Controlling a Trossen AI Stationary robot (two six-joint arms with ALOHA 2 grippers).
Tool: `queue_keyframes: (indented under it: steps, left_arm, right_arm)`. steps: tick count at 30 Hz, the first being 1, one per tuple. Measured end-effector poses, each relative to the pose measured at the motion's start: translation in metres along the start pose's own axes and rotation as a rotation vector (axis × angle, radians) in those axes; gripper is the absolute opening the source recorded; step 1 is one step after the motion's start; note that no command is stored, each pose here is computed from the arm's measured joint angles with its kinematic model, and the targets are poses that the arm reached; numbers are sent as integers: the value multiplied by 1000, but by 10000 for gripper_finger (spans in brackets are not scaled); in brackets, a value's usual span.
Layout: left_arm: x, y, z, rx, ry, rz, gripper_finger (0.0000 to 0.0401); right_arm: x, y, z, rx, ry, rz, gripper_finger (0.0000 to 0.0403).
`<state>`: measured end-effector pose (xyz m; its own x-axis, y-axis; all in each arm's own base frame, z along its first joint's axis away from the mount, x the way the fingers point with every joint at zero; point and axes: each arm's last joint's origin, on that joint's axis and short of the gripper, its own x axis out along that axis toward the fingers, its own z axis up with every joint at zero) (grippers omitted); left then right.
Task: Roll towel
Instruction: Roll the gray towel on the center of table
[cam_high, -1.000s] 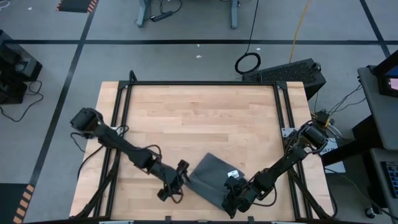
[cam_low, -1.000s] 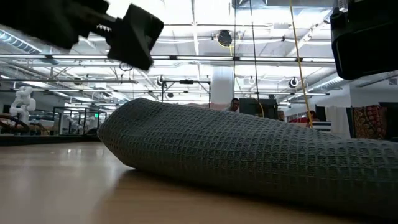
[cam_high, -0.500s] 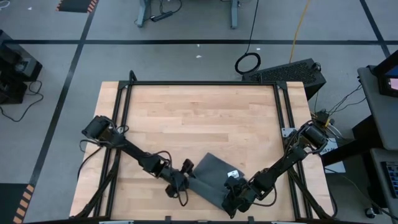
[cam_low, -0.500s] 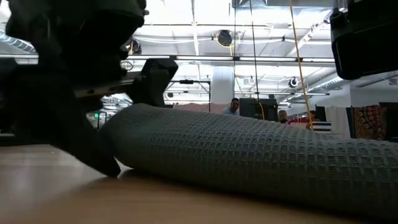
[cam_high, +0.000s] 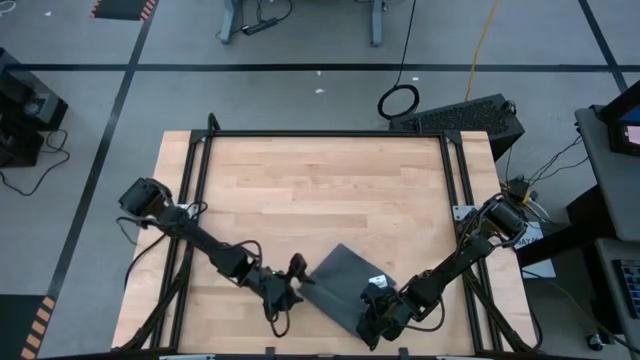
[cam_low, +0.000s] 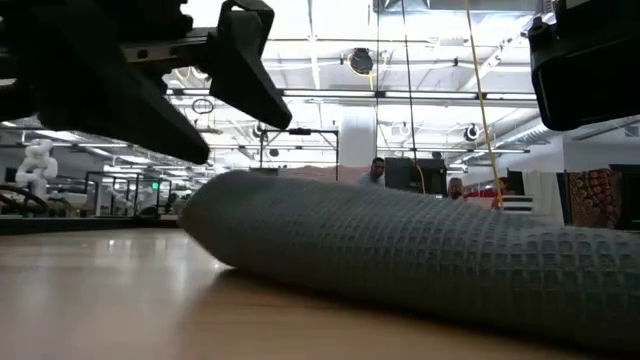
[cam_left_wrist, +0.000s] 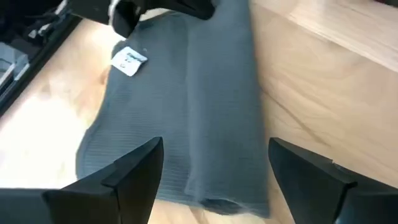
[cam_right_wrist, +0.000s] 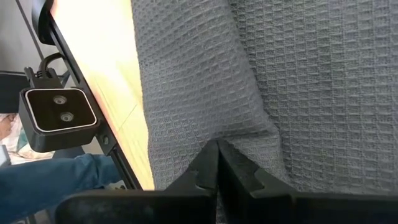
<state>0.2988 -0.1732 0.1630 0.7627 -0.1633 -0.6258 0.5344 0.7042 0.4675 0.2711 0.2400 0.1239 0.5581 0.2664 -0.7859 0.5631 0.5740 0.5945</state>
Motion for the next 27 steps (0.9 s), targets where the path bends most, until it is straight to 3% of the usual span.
queue_keyframes:
  steps: [6, 11, 16, 22, 27]
  left_arm:
    - [9, -10, -5, 56, 20, -44, 289]
    - [24, -17, -14, 125, 32, -93, 264]
    - [32, -14, -21, 118, 55, -80, 238]
    - [34, -6, -17, 128, 3, -30, 233]
    - [38, -4, -26, 67, 24, -111, 233]
  right_arm:
    - [0, 0, 1, 2, -2, 3, 0]
    - [0, 0, 1, 3, -2, 4, 0]
    - [0, 0, 1, 3, -1, 5, 0]
    - [0, 0, 1, -3, -1, 6, 0]
    - [0, 1, 1, -10, 0, 6, 0]
